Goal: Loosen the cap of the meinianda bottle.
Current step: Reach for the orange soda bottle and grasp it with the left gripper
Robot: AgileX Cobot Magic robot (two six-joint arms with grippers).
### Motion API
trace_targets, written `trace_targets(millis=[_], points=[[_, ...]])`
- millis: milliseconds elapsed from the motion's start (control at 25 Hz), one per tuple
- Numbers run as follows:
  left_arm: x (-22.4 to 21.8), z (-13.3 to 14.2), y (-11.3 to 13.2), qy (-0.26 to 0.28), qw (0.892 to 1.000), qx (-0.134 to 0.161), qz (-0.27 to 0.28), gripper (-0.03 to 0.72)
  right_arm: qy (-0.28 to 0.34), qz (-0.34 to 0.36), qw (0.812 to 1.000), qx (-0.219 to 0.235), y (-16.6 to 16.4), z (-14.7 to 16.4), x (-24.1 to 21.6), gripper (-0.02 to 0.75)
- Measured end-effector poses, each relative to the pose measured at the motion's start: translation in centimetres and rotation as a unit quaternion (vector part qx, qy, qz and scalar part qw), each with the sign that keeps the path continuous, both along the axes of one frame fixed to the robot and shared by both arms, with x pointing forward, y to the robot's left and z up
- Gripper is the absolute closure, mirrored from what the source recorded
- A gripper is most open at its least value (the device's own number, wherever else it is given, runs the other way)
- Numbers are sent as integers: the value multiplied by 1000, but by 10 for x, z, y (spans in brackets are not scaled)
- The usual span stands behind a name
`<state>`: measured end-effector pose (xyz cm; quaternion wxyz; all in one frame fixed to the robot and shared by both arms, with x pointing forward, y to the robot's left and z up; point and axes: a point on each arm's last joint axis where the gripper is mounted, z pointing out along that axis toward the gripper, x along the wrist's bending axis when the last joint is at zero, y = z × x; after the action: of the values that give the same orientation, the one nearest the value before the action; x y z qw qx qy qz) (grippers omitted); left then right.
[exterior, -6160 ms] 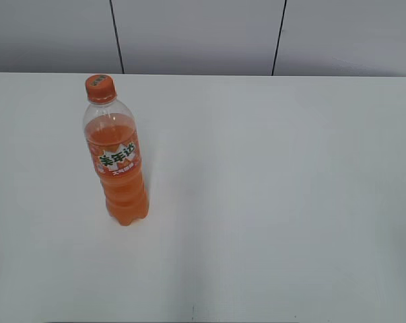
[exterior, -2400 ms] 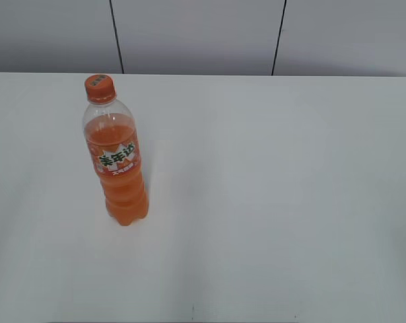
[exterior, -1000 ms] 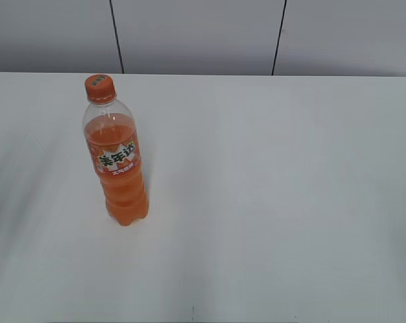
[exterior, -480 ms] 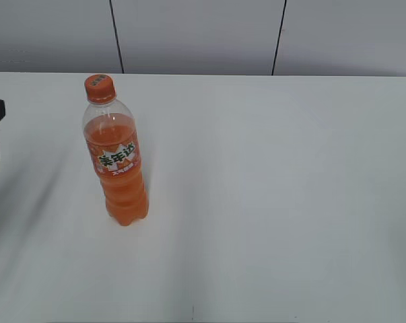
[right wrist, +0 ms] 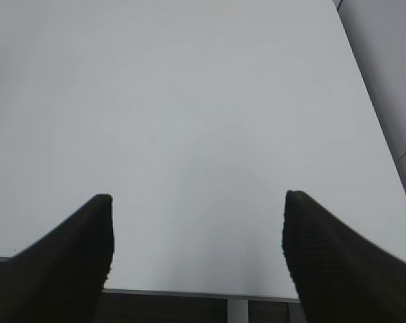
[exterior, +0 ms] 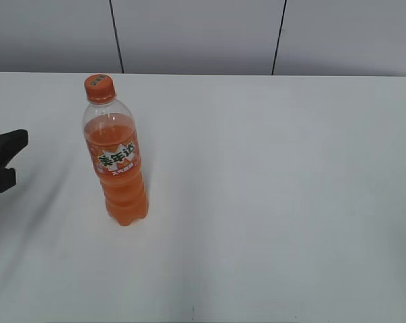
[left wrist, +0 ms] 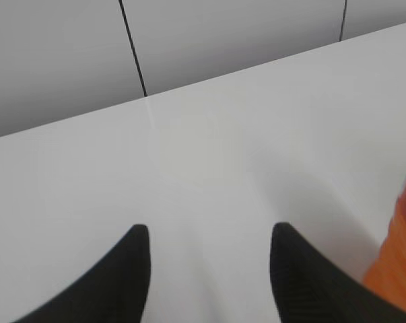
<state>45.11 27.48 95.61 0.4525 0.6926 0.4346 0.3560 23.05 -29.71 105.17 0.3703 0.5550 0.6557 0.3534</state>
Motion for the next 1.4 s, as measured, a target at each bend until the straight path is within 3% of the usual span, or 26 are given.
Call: trace_targets(millis=[160,240,360,520,680,1120,1400], points=[[1,-7,3,13,998,-33,-42,333,0,0,1000,0,0,0,0,152],[2,-12,3,31,996,-30,-76,333,0,0,1000,0,0,0,0,152],[10,-20,-1,65,988,-16,-143,333,0,0,1000,0,0,0,0,152],[15,-35,-7,106,964,30,-244,332,0,0,1000,0,0,0,0,152],[20,-47,-7,131,950,47,-280,294,0,0,1000,0,0,0,0,152],[42,-65,-14,129,935,-32,-328,144,0,0,1000,0,0,0,0,152],[55,-71,-26,121,928,-39,-350,132,0,0,1000,0,0,0,0,152]])
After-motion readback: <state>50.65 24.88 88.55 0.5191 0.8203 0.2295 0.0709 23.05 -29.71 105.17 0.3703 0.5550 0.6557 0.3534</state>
